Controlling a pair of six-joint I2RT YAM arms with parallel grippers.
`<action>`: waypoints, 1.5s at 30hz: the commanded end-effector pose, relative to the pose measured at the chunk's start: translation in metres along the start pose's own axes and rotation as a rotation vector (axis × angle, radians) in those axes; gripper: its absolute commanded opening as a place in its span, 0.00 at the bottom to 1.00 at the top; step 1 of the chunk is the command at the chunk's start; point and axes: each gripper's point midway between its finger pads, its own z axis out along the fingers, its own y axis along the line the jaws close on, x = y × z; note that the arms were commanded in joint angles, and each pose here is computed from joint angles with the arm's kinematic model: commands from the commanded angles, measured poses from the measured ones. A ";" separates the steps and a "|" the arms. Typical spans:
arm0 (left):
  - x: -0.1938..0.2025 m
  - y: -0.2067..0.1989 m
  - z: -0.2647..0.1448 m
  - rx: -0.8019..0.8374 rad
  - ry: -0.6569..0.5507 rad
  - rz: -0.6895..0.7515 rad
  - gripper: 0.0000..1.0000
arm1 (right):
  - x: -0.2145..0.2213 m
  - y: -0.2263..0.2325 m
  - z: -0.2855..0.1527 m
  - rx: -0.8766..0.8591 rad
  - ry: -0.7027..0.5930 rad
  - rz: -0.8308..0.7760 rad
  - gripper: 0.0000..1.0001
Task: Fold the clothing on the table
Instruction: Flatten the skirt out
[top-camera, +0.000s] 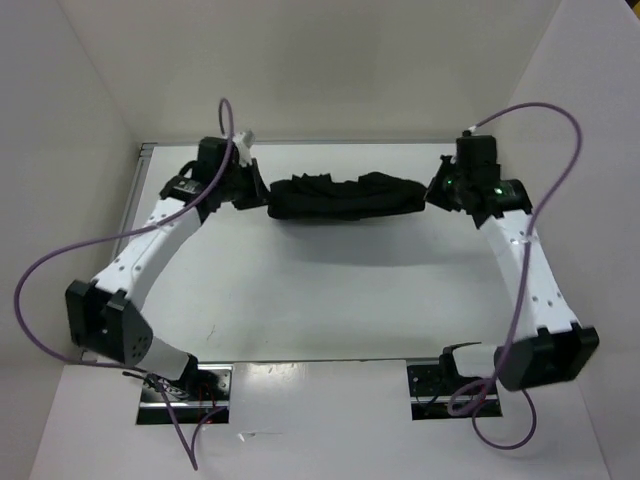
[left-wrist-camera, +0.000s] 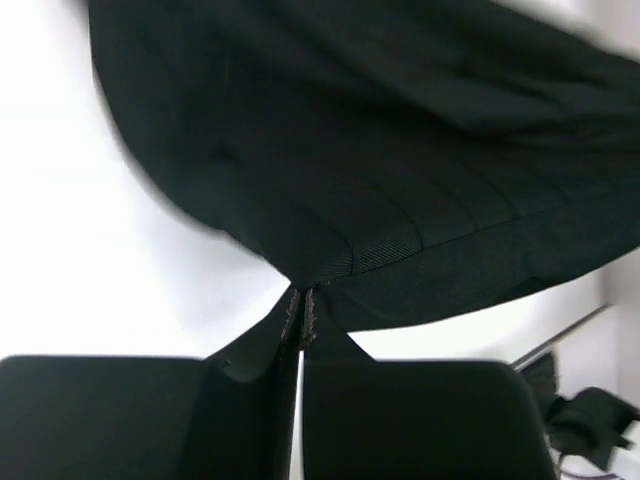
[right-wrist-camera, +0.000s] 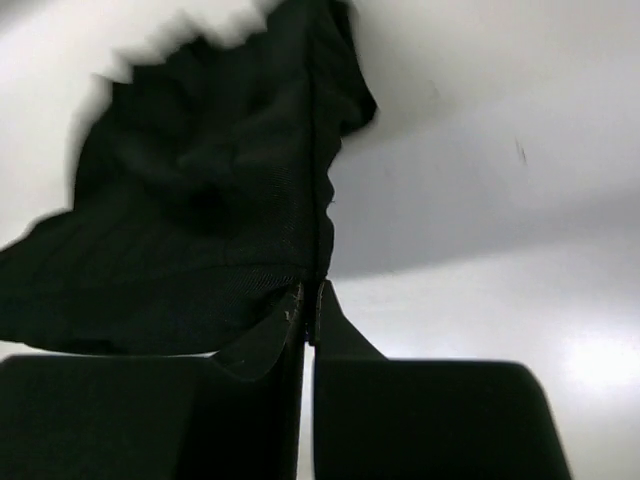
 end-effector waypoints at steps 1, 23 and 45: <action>-0.063 -0.065 -0.106 0.191 -0.304 0.144 0.00 | -0.071 0.040 -0.112 -0.243 -0.374 -0.052 0.00; -0.091 -0.034 -0.062 0.165 -0.321 0.130 0.00 | -0.102 0.077 -0.104 -0.409 -0.503 -0.138 0.00; 0.007 0.041 -0.011 0.119 -0.058 -0.106 0.00 | 0.025 0.046 0.015 -0.271 0.044 -0.073 0.00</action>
